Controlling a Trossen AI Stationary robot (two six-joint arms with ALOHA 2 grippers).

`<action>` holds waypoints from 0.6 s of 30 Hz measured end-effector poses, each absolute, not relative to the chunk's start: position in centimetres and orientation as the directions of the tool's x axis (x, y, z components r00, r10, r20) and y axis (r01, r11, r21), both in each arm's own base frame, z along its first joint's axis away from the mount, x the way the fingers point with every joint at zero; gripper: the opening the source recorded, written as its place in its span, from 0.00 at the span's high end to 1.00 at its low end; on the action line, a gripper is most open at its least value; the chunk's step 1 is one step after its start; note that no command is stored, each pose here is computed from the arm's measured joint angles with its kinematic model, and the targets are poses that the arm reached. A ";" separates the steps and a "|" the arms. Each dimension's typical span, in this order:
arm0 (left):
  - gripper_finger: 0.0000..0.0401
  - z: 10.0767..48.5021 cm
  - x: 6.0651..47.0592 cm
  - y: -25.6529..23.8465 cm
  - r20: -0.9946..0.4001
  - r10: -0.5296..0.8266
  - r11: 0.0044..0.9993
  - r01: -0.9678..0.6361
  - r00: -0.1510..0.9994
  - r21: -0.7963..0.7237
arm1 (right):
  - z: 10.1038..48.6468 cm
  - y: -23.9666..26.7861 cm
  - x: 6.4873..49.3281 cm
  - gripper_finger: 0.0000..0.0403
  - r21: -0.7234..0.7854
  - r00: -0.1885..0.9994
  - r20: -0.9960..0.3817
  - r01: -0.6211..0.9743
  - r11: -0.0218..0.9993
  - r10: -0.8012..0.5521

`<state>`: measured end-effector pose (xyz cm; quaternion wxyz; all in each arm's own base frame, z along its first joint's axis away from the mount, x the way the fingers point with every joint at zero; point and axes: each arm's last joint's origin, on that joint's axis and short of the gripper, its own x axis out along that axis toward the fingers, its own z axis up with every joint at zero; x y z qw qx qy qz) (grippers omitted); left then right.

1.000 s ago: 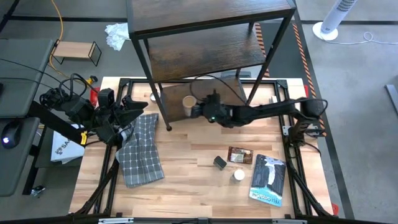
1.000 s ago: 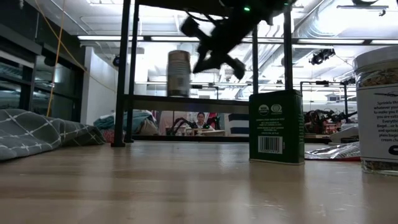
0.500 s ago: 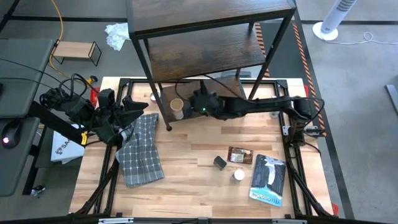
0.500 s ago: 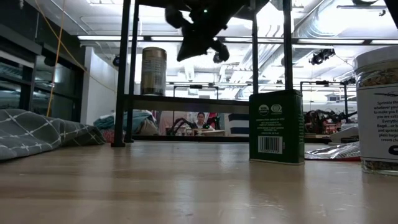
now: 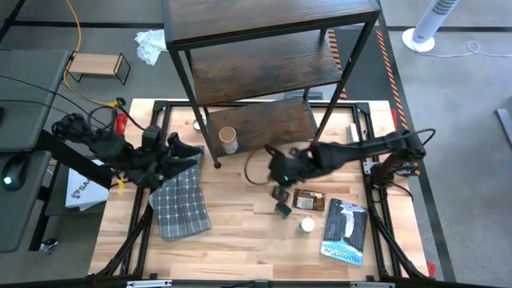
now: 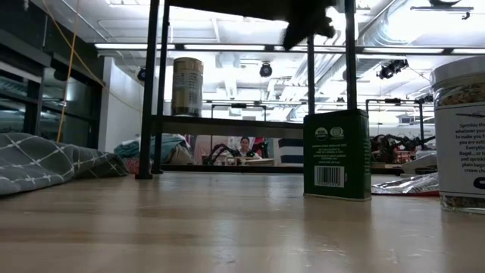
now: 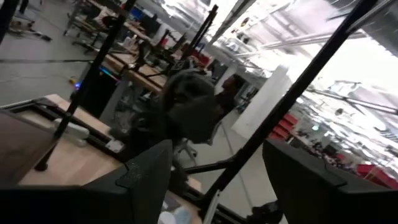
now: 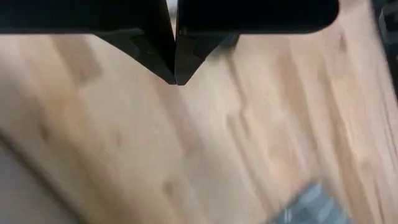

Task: Shelf spices
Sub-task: Put the white seasoning bottle on the shelf

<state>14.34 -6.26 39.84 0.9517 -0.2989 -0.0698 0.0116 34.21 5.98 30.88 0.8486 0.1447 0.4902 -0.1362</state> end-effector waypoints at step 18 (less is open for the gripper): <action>0.38 39.3 15.3 -6.8 0.094 0.062 0.827 0.002 0.994 -0.562 | 30.3 13.5 29.5 0.39 0.165 0.257 -0.965 0.438 0.884 0.053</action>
